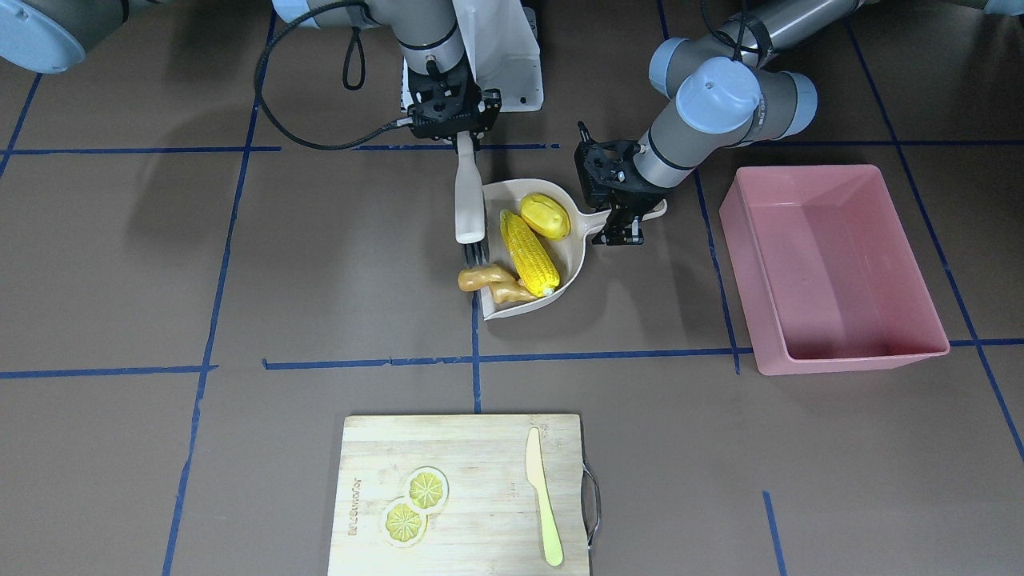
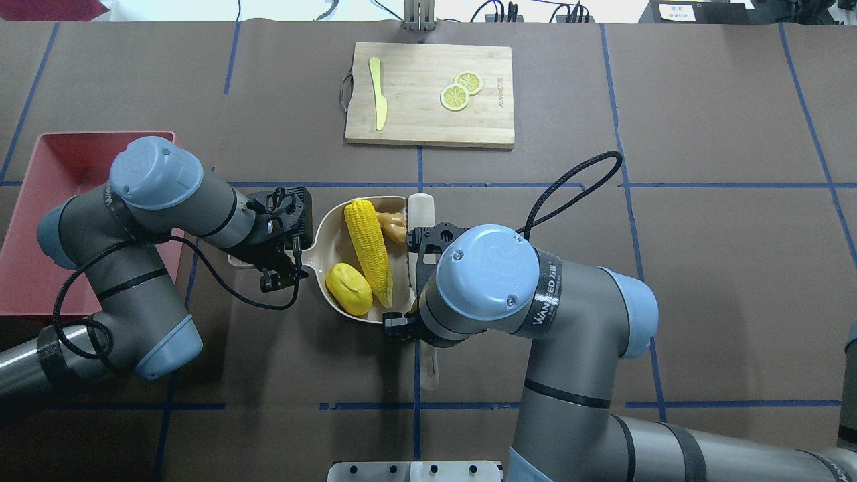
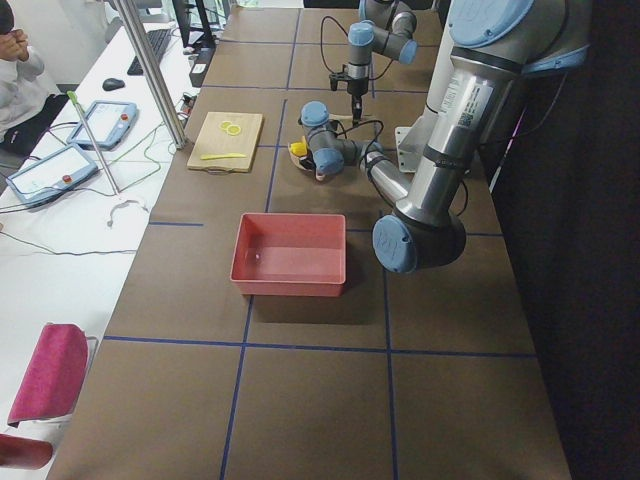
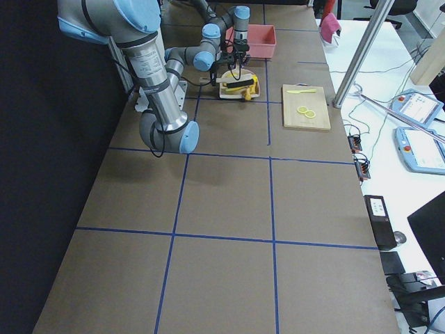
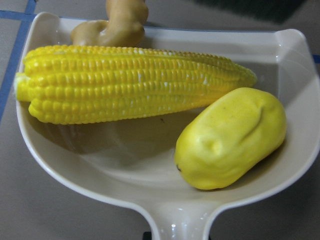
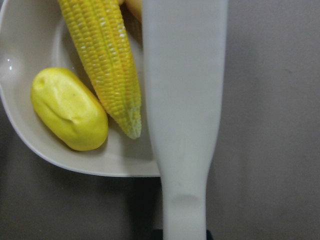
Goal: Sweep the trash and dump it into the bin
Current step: 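Lift the dustpan toward the pink bin while the right gripper withdraws the brush, then tilt the dustpan over the pink bin with the left gripper to dump the vegetables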
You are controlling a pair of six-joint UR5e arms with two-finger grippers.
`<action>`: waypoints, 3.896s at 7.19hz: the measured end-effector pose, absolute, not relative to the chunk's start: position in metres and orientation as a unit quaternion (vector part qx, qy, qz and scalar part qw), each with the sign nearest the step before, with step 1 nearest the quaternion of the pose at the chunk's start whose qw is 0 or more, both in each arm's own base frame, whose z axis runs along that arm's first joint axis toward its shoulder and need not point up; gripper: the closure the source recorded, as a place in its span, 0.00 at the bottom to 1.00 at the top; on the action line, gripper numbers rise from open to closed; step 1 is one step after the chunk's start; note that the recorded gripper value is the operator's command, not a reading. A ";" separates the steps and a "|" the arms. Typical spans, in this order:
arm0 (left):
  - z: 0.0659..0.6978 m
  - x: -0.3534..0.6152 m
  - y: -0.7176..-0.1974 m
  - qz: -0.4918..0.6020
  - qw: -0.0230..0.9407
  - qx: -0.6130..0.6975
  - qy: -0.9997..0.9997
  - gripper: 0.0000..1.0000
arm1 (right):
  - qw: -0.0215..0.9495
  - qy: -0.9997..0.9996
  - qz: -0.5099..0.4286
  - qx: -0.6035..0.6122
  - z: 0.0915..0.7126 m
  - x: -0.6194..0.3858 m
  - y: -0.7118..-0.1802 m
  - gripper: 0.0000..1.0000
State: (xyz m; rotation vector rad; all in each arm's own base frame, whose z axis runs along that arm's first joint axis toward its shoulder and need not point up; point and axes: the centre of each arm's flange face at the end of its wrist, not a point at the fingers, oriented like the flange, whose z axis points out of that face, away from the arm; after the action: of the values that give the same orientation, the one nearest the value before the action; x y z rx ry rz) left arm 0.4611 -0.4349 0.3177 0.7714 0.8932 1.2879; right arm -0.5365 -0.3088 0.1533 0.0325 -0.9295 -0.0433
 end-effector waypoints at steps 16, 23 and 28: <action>0.436 0.129 -0.544 0.415 0.718 0.374 0.416 1.00 | 0.930 -0.365 -0.042 0.015 0.246 -0.471 -0.365 1.00; 0.564 -0.009 -0.500 0.353 0.811 0.357 0.300 1.00 | 0.931 -0.361 -0.042 0.013 0.252 -0.470 -0.364 1.00; 0.568 -0.016 -0.486 0.448 0.797 0.339 0.223 1.00 | 0.934 -0.355 -0.040 0.010 0.262 -0.469 -0.363 1.00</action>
State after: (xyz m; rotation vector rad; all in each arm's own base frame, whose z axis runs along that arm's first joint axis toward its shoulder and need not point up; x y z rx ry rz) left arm -0.0155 -0.4861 0.5675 0.7286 0.4781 0.9616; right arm -0.4686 -0.3634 0.2615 0.0207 -0.7258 -0.0827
